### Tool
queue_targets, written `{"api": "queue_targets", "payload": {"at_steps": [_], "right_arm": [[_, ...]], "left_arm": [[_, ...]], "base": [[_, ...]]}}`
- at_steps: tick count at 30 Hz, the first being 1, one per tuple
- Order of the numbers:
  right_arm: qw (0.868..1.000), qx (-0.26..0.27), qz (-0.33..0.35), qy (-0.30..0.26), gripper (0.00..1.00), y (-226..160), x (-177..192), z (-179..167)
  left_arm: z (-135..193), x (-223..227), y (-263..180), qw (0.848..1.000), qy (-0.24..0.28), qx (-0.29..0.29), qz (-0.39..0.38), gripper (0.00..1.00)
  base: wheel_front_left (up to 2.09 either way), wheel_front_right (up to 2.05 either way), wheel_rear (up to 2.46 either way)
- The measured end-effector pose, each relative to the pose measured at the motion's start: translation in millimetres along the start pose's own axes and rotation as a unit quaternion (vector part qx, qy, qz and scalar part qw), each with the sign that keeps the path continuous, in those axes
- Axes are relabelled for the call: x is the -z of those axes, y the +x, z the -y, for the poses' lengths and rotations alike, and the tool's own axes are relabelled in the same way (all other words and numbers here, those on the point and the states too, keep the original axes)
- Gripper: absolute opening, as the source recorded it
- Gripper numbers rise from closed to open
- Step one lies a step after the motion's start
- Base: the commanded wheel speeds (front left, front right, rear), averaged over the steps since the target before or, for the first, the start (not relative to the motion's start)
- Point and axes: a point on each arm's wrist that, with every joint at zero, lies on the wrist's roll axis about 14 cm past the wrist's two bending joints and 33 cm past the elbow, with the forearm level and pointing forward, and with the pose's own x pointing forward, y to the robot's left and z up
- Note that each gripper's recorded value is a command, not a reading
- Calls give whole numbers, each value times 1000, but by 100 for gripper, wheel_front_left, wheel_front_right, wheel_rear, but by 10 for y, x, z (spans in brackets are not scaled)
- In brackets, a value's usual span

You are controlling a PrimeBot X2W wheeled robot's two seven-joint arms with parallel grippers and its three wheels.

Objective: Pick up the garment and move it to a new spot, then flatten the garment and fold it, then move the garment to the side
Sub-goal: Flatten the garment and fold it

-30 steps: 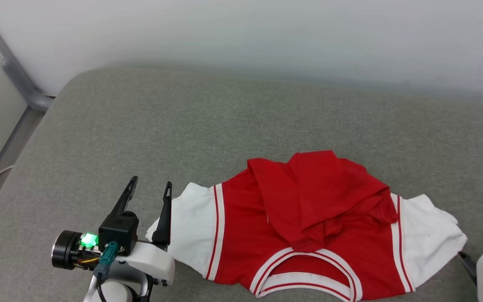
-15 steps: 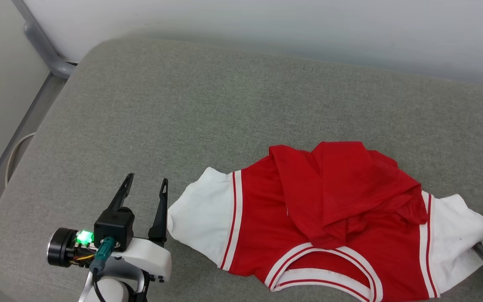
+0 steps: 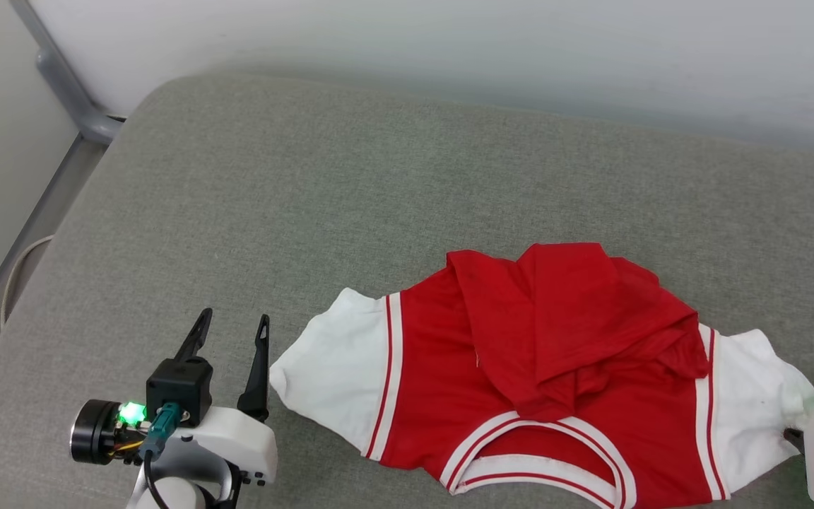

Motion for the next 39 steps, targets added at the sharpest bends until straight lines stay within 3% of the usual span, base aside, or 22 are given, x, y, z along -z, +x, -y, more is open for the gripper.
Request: {"api": "queue_targets", "payload": {"at_steps": [10,19,24,28,39], "right_arm": [[996,42,38,72,0,-378,294,390],[993,51,55,96,0,-501,351,433],[992,52,53,104,0,-484,387,423],[991,54,53,109,0,-469,379,435],[990,53,48,118,0,-392,369,456]], "left_arm": [[305,304,-49,991,-16,77,-106,100],[669,549,-180,947,0,169,-275,100],[633,668,-246,924,51,171,-338,100],[569,748,-226,915,84,157,-362,100],[622,1009,-206,896,86,157,-406,100]], "base": [[0,0,0],[0,0,0],[0,0,0],[0,0,0],[0,0,0]]}}
